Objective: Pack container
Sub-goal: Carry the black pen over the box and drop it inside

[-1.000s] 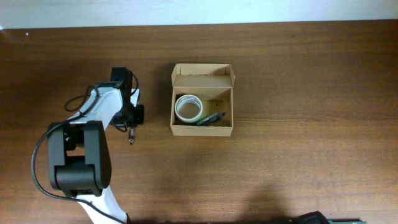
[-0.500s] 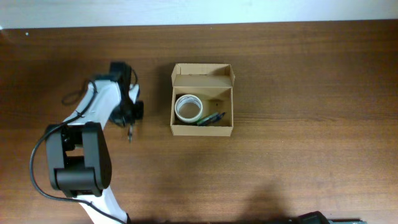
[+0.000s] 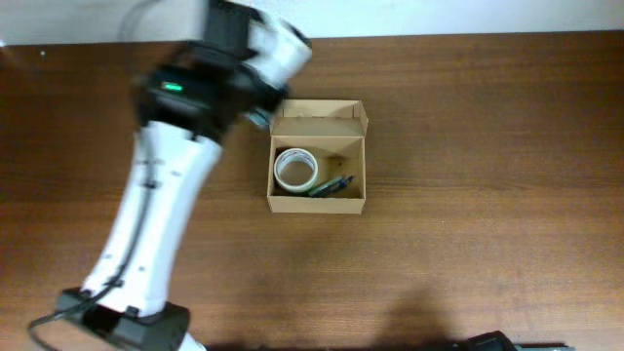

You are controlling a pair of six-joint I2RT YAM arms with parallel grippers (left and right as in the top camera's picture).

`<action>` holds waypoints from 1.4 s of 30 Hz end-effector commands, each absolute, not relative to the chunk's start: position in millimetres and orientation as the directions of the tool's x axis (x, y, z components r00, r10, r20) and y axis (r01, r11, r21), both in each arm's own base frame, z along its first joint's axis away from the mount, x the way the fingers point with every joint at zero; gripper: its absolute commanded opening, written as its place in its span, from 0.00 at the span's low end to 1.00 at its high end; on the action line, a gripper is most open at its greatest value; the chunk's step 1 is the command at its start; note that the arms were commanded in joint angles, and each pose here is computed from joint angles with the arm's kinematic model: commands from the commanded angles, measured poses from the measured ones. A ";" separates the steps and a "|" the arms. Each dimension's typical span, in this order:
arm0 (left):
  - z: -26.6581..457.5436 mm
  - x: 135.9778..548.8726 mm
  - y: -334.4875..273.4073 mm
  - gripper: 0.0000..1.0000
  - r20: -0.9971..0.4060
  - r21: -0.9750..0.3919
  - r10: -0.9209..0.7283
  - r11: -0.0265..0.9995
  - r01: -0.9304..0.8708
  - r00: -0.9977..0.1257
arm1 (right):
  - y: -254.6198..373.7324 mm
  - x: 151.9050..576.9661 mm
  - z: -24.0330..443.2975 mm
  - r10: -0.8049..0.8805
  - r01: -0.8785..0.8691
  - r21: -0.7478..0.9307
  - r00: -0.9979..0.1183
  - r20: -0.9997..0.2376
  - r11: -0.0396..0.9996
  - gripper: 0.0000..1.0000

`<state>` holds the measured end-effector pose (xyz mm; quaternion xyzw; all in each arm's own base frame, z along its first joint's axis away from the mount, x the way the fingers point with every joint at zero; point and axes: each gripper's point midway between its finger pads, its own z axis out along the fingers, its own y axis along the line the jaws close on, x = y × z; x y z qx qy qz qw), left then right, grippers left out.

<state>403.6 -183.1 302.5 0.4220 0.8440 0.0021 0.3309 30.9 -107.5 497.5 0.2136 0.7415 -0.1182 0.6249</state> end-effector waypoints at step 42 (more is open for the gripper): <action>63.6 351.3 -251.3 0.20 -0.029 -0.091 0.978 0.203 0.975 -0.207 | -107.3 33.0 498.2 0.169 0.460 0.092 -0.128 -0.977 0.883 0.99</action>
